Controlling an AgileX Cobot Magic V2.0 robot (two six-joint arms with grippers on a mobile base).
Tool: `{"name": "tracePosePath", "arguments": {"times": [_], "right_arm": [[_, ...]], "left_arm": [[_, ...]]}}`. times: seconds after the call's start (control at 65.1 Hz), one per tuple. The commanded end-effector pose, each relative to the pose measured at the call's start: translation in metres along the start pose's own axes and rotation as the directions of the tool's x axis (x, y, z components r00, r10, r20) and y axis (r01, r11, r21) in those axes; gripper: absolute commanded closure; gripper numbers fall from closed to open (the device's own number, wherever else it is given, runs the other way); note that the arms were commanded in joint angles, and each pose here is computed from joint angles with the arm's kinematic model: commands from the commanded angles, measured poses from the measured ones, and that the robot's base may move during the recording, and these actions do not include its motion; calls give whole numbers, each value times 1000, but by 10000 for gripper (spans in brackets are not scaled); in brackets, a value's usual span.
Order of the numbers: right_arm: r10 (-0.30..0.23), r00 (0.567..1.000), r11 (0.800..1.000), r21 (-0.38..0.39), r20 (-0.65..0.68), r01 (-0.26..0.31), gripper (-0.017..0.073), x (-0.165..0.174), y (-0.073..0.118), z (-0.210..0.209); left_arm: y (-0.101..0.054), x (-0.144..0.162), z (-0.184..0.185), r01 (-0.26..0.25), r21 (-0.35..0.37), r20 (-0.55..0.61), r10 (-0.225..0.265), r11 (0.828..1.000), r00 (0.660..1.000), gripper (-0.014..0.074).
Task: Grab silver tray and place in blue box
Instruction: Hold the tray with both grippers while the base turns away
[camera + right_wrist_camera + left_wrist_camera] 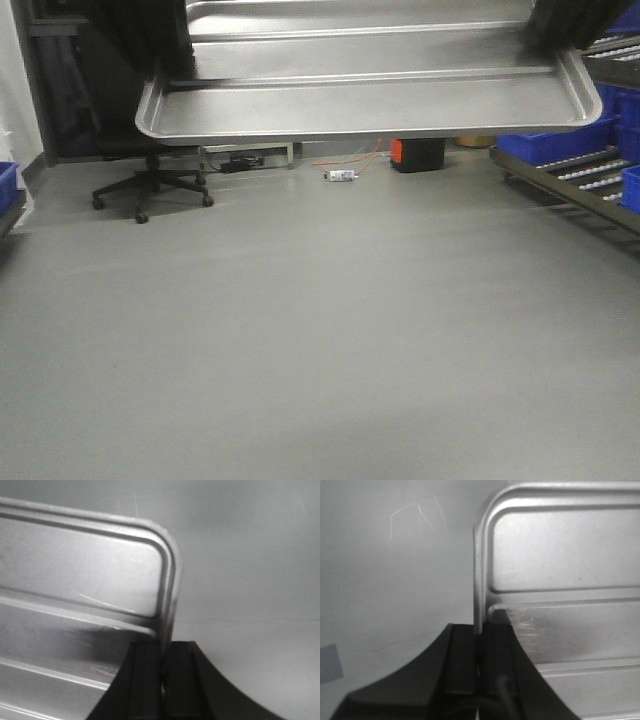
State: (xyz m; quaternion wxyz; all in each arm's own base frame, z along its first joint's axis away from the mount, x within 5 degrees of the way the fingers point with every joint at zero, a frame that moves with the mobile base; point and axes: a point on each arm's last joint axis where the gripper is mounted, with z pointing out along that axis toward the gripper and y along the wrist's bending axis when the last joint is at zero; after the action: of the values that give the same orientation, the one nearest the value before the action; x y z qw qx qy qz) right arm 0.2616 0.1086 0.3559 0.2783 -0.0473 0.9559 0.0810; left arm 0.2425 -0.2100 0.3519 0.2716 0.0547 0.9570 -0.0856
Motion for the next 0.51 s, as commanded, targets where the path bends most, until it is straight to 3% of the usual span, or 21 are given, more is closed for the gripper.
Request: {"name": "tracePosePath", "arguments": {"times": [0.0,0.491], "right_arm": [[-35,992,999,6,123,35,502,-11,-2,-22],[-35,992,999,6,122,34,502,-11,-2,-22]], "left_arm": [[2,-8,-21,-21,11,76,20,1000,997,699],[2,-8,-21,-21,11,76,20,1000,997,699]]}}
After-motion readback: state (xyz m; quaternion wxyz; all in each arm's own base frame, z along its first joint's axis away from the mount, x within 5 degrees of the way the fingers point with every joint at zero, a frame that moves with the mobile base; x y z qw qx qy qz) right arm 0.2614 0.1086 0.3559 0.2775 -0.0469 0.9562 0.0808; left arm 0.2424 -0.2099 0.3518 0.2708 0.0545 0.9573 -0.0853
